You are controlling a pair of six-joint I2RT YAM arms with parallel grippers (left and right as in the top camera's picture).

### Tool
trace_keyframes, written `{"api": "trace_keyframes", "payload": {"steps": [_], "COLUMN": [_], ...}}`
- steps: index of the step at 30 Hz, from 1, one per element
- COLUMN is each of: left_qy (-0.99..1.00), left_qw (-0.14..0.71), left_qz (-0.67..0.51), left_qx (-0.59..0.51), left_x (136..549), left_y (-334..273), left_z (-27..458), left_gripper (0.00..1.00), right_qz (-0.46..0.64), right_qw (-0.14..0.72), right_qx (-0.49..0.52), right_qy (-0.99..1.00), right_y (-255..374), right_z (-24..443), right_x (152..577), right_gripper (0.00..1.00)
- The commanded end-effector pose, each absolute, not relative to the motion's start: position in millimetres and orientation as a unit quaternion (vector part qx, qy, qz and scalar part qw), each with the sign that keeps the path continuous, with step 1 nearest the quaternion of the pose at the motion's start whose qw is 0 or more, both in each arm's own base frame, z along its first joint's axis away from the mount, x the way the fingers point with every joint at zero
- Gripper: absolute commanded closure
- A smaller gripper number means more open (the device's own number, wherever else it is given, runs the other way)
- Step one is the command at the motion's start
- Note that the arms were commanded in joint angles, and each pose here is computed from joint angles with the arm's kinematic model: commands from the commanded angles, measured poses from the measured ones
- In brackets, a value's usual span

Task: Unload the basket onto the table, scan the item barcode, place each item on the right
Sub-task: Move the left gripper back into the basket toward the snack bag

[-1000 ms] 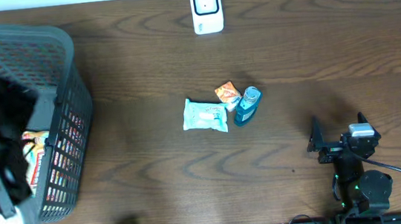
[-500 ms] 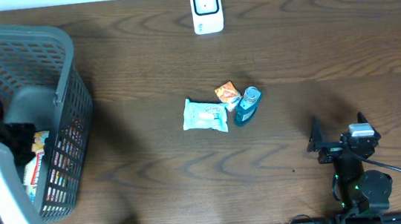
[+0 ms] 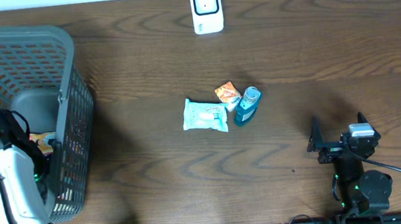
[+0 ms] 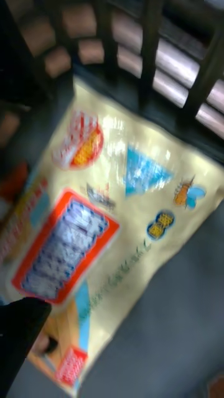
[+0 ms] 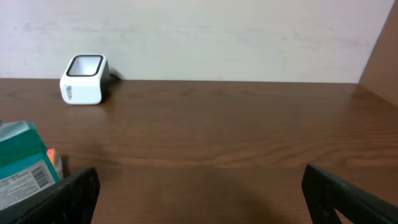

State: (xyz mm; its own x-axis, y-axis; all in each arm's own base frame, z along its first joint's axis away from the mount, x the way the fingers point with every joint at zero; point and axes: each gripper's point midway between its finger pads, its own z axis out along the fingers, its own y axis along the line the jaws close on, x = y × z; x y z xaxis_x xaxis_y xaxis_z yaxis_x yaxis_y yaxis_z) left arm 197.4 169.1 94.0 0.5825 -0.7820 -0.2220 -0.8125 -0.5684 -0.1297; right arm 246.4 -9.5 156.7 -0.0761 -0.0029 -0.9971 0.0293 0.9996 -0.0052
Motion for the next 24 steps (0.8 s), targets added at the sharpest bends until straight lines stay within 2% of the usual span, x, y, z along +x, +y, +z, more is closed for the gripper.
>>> {"api": "trace_keyframes", "payload": {"steps": [1, 9, 19, 20, 21, 23, 24], "left_qy": [0.417, 0.405, 0.417, 0.417, 0.418, 0.42, 0.421], "left_qw": [0.12, 0.127, 0.044, 0.037, 0.032, 0.029, 0.033], "left_qz": [0.062, 0.056, 0.107, 0.111, 0.115, 0.12, 0.124], "left_qx": [-0.899, -0.904, -0.902, -0.901, -0.901, -0.899, -0.898], "left_x": [199.7, 210.9, 201.8, 200.2, 199.0, 197.7, 197.0], "left_y": [171.2, 178.0, 171.1, 170.1, 169.4, 169.7, 171.5], "left_z": [86.0, 65.7, 12.1, 8.4, 5.7, 3.7, 4.3], "left_gripper": [0.02, 0.02, 0.01, 0.05, 0.16, 0.53, 0.67], "right_qz": [-0.005, -0.005, -0.005, -0.005, -0.005, -0.005, -0.005], "right_qw": [0.679, 0.679, 0.679, 0.679, 0.679, 0.679, 0.679], "right_qx": [0.012, 0.012, 0.012, 0.012, 0.012, 0.012, 0.012], "right_qy": [0.734, 0.734, 0.734, 0.734, 0.734, 0.734, 0.734], "right_y": [-8.2, -8.2, -8.2, -8.2, -8.2, -8.2, -8.2], "right_z": [155.7, 155.7, 155.7, 155.7, 155.7, 155.7, 155.7], "right_x": [246.3, 246.3, 246.3, 246.3, 246.3, 246.3, 246.3], "right_gripper": [0.01, 0.01, 0.01, 0.01, 0.01, 0.01, 0.01]}}
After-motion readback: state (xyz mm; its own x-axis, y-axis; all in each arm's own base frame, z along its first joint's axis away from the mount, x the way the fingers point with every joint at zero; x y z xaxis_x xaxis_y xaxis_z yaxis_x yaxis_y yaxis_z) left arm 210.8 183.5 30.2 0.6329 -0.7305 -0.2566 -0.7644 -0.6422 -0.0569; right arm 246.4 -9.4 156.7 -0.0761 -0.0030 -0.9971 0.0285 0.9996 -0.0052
